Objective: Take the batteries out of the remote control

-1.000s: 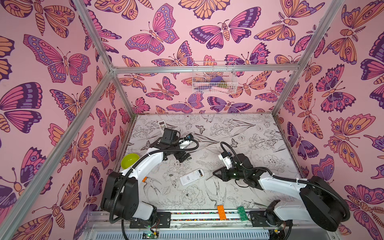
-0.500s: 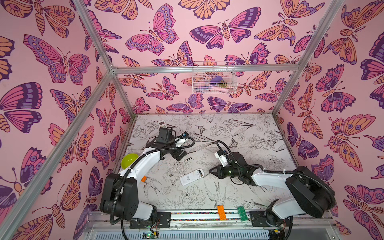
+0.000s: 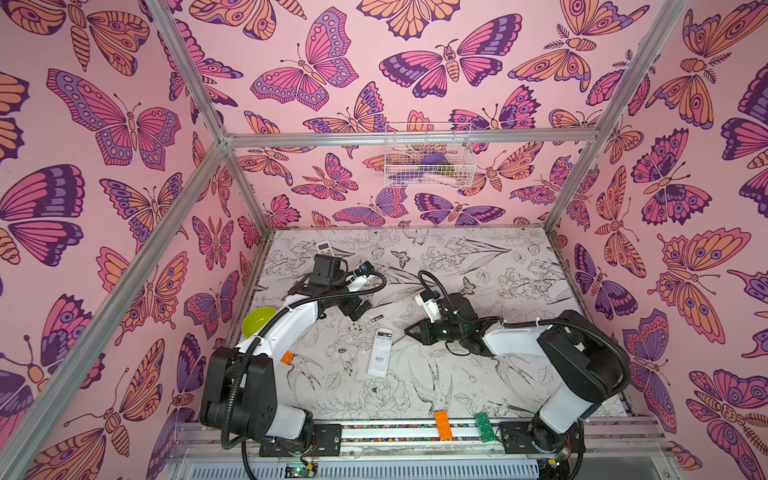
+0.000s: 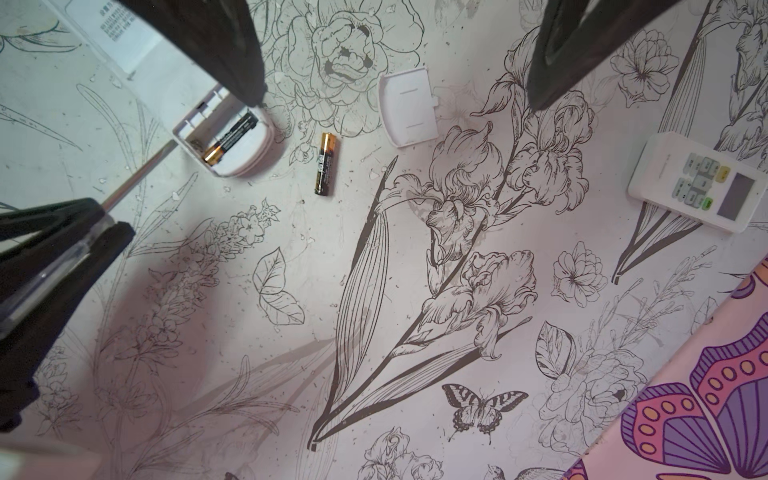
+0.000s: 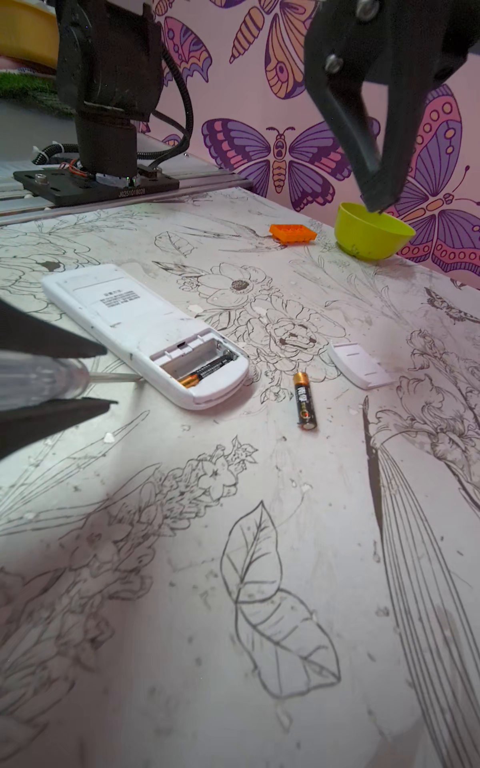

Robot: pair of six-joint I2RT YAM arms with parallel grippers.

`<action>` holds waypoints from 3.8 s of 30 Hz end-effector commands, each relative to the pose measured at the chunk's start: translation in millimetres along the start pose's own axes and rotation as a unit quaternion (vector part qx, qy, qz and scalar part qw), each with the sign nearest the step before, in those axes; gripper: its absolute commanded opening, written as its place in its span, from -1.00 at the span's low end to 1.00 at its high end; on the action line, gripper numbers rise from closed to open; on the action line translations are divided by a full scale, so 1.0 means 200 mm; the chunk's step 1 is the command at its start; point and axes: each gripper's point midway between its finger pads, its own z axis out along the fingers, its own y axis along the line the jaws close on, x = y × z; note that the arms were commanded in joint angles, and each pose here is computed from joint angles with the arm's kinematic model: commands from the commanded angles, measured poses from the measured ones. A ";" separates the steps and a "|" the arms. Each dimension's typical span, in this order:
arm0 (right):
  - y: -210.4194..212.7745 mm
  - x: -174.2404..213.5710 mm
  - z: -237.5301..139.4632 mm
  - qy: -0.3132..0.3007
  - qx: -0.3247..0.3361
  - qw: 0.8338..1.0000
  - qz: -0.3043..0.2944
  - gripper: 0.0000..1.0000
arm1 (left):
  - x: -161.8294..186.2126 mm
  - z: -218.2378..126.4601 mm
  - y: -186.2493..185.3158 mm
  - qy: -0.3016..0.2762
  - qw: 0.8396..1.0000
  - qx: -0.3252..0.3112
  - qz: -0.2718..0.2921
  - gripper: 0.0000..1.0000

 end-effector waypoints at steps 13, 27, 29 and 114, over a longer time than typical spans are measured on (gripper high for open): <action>0.21 -0.10 0.21 0.030 -0.096 0.995 -0.023 -1.00 | 0.00 -0.06 -0.02 -0.008 1.000 0.016 0.021 1.00; 0.21 -0.18 0.01 -0.020 -0.055 0.998 -0.023 -1.00 | 0.19 -0.20 -0.36 0.011 0.955 0.217 0.201 0.93; 0.18 -0.17 -0.05 -0.036 -0.042 0.998 -0.009 -1.00 | 0.24 -0.19 -0.40 0.015 0.944 0.237 0.231 0.93; -0.14 -0.04 -0.74 -0.171 0.073 0.971 0.149 -1.00 | 0.07 0.61 -0.96 0.078 0.920 0.272 0.272 0.58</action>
